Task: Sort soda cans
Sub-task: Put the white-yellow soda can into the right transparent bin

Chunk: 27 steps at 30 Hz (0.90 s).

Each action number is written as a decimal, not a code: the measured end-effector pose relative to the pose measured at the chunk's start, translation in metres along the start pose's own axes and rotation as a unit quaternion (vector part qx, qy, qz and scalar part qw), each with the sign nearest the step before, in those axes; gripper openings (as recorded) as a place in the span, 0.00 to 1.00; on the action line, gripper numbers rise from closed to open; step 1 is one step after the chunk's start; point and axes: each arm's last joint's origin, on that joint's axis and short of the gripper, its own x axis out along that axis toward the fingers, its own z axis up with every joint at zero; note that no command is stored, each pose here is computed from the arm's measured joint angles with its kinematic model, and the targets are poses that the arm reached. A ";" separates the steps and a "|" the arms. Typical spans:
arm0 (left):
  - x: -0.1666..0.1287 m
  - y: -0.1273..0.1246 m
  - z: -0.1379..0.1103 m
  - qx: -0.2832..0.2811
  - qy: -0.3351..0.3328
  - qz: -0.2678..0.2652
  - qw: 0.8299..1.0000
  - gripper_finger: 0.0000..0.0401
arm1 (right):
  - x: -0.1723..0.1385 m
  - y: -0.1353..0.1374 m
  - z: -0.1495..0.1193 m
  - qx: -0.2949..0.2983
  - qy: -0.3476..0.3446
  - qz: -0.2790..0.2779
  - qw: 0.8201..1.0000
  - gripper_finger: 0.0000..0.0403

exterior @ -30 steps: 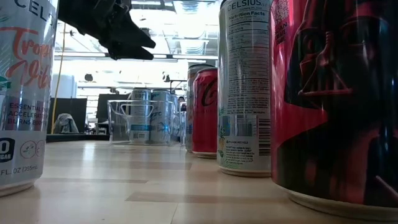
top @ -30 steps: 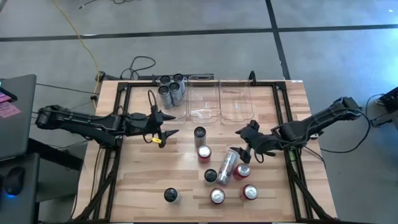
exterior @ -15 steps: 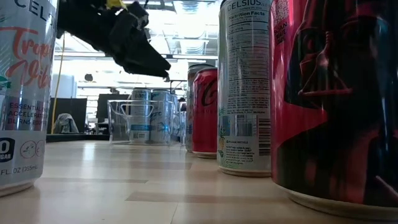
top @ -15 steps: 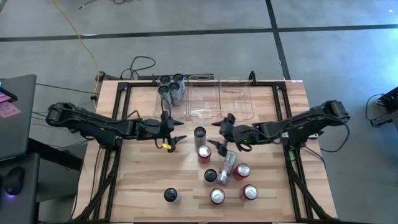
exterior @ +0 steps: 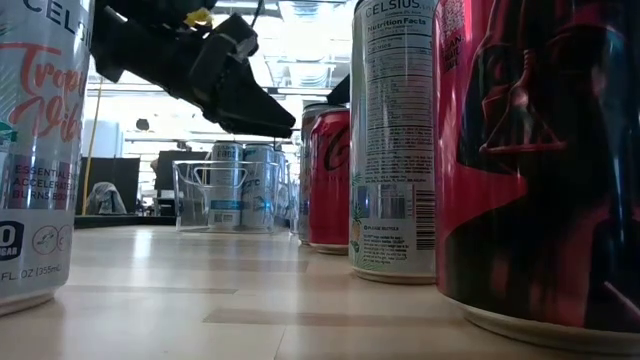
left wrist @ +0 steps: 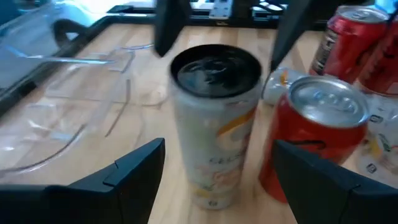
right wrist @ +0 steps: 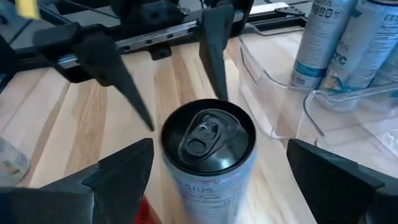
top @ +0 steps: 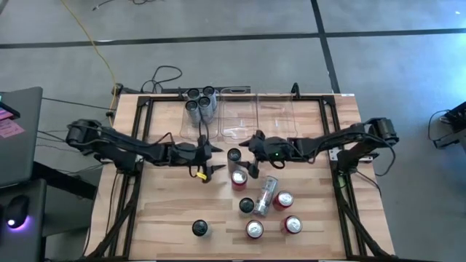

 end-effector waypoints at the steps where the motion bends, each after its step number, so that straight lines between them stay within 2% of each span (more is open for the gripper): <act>1: 0.002 -0.001 0.000 0.003 0.001 -0.004 1.000 0.72 | 0.000 -0.001 0.000 -0.002 0.000 0.005 1.000 0.97; 4: 0.009 -0.004 0.002 0.009 0.004 -0.021 1.000 0.72 | 0.005 -0.003 0.000 0.000 -0.002 0.026 1.000 0.97; 8: 0.015 -0.006 0.003 0.011 0.009 -0.029 0.999 0.72 | 0.019 -0.005 -0.006 -0.011 0.023 0.020 0.999 0.97; 12: 0.015 -0.006 0.004 0.010 0.009 -0.033 0.999 0.72 | 0.028 -0.004 -0.002 -0.019 0.019 0.020 0.999 0.97; 17: 0.015 -0.006 0.003 0.010 0.011 -0.039 0.999 0.72 | 0.028 -0.003 -0.001 -0.019 0.041 0.017 0.999 0.95; 21: 0.015 -0.006 0.003 0.011 0.015 -0.039 0.999 0.72 | 0.022 -0.004 0.000 -0.006 0.055 0.013 0.998 0.84; 27: 0.015 -0.006 0.005 0.009 0.001 -0.035 0.999 0.72 | 0.018 -0.005 0.001 0.004 0.065 0.006 0.998 0.58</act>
